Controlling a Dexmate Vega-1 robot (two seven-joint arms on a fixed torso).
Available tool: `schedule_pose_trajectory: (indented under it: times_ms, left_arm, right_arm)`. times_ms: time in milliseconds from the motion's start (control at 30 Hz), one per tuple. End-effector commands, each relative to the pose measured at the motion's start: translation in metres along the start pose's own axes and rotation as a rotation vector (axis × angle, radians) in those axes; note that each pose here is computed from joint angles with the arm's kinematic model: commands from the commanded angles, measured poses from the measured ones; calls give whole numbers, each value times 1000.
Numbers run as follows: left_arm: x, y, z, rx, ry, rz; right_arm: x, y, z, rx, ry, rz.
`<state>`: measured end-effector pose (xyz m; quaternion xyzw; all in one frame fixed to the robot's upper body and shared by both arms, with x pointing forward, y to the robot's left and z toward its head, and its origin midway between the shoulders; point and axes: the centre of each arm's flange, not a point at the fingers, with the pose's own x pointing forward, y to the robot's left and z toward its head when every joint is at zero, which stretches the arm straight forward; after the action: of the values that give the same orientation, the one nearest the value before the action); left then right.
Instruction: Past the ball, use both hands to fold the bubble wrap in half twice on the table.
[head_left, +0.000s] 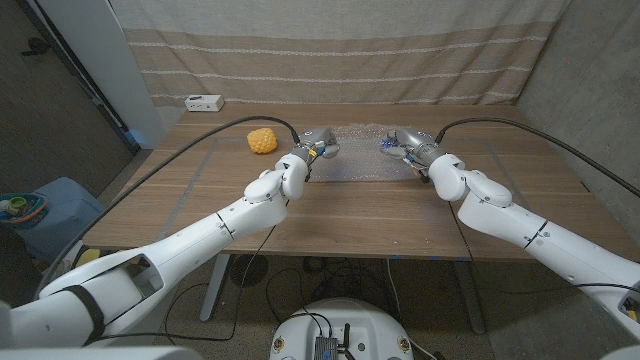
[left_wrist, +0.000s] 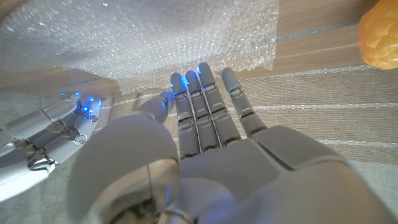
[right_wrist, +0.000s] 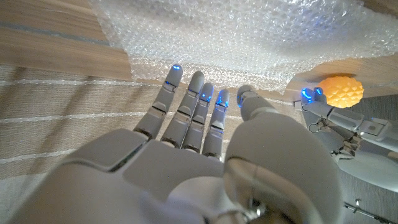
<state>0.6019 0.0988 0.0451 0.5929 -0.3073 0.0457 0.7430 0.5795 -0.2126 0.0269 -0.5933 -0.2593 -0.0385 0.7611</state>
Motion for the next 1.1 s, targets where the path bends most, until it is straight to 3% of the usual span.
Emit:
schedule_pose_trajectory:
  times_ms: [33,633,900,1100]
  left_arm:
    - [1,1,-6,-42,-30,-2]
    - [17,-8,-27,-53,-15,-40]
    - [23,-12,-30,-70,-41,-146]
    - [27,-18,-34,-94,-29,-220]
  right_arm:
    - [-27,-4,-2,-10,5,-56]
    - [-40,27,-20,-168,90,7]
    - [-38,43,-24,-229,122,62]
    - [-38,52,-26,-254,129,92]
